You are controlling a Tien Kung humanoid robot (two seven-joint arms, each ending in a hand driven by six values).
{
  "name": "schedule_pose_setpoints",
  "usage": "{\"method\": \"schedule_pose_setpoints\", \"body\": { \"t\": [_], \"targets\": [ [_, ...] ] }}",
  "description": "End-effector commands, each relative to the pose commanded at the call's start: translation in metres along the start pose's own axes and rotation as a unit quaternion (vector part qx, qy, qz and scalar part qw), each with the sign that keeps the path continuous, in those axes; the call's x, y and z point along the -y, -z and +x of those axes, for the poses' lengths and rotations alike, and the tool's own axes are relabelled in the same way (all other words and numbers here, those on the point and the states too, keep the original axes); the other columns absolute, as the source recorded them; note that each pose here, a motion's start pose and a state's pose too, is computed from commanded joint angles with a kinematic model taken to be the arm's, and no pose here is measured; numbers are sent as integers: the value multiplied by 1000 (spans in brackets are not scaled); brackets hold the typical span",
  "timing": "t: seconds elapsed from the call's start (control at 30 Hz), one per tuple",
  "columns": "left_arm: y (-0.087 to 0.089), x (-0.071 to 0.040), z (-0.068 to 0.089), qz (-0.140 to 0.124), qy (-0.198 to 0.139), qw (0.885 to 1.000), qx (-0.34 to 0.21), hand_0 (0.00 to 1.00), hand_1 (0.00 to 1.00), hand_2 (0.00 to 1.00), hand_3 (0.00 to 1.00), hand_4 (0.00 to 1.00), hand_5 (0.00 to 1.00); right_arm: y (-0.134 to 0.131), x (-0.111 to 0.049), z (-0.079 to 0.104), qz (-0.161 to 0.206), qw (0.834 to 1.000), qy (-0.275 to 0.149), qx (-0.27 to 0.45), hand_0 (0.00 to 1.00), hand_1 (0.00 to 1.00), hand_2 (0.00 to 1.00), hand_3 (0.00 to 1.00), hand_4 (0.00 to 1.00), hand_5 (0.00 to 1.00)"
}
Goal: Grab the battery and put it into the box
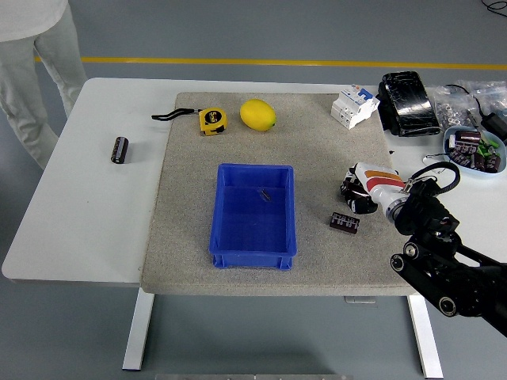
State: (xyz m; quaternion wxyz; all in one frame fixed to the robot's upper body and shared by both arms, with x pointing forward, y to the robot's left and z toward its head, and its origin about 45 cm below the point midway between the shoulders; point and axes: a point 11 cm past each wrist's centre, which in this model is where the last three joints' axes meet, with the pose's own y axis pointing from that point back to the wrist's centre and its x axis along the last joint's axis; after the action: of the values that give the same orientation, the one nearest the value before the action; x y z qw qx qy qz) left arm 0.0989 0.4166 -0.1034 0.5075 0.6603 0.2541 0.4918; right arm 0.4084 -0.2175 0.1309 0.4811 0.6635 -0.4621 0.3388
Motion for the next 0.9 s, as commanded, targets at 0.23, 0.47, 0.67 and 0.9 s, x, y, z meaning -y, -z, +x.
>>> {"method": "schedule_pose_setpoints", "body": {
  "t": [0.23,0.47,0.67,0.9],
  "targets": [
    [0,0,0,-1,-1,1000,-1,619,577,625,704,729,718,0,0,-1,-1,1000,5,-4,227,271,353,415,898,11],
    [-1,0,1,-1,-1,1000,-2,621,578,625,704,728,717,-1,0,0,-1,1000,5,-6,155,226,333,406,899,78],
    [0,0,1,0,-2,1000,-1,620,576,624,703,728,716,1,1,5,4,1000,-1,-8,126,206,324,398,899,77],
    [2,0,2,3,-2,1000,0,611,575,621,701,728,715,-2,0,7,4,1000,-1,-14,124,193,320,403,903,82]
  ]
}}
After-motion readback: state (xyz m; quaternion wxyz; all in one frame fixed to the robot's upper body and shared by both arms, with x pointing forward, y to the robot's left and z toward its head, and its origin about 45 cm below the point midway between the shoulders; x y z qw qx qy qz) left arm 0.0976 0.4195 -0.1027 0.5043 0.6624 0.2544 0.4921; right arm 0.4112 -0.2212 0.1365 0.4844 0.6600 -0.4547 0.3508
